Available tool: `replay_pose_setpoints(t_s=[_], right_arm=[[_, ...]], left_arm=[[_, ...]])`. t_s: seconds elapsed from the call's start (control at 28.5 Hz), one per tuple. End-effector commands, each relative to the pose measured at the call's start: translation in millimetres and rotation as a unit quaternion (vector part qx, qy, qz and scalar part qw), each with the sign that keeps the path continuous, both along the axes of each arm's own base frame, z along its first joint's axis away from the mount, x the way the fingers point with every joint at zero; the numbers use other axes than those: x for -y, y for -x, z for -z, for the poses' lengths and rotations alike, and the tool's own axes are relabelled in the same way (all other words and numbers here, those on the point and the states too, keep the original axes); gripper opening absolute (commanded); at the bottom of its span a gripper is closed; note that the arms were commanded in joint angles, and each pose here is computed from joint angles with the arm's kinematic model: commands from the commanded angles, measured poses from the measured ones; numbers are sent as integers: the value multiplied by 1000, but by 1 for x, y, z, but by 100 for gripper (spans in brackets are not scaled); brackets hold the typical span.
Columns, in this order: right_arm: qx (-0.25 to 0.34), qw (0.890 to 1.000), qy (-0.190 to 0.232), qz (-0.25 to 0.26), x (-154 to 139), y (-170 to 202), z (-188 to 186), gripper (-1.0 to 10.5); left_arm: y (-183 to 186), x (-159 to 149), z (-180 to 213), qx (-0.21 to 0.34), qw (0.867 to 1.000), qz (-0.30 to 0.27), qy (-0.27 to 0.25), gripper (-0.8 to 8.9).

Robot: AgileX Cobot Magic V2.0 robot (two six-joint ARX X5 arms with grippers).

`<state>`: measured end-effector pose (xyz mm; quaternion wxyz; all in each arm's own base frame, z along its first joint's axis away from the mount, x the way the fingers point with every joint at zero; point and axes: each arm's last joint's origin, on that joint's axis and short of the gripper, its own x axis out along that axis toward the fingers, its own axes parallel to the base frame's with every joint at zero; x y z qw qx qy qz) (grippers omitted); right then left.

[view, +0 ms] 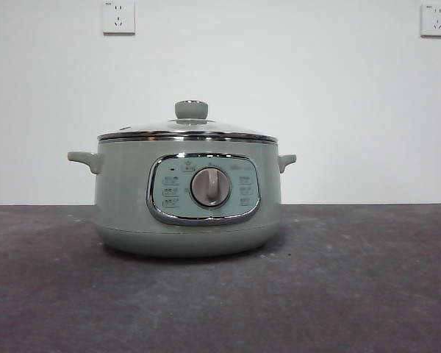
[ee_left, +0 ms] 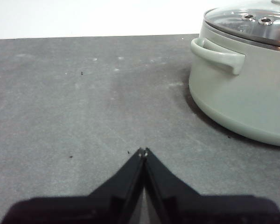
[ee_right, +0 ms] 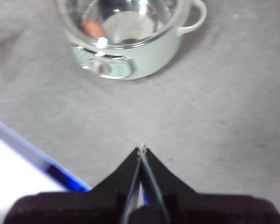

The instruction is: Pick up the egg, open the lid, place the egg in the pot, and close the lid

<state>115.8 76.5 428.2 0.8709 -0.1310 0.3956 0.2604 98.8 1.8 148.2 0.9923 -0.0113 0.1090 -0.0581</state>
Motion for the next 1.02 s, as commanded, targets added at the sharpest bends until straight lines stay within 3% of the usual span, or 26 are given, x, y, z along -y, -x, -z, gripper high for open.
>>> replay_pose_setpoints(t_s=[0.04, 0.18, 0.35, 0.53, 0.7, 1.02], right_arm=[[69, 997, -14, 15, 12, 7, -10, 1], [180, 977, -105, 46, 34, 28, -30, 1], [266, 954, -96, 98, 62, 70, -25, 1], [303, 940, -119, 105, 66, 80, 23, 1], [329, 927, -125, 131, 66, 70, 94, 1], [323, 916, -171, 163, 63, 41, 214, 1]], left_arm=[[-1, 0, 3, -5, 1000, -4, 3, -1], [-1, 0, 4, -8, 1000, -4, 3, -1], [-1, 0, 4, -11, 1000, -4, 3, -1], [-1, 0, 4, -11, 1000, -4, 3, -1], [-1, 0, 4, -11, 1000, -4, 3, -1], [-1, 0, 4, -11, 1000, -4, 3, -1]])
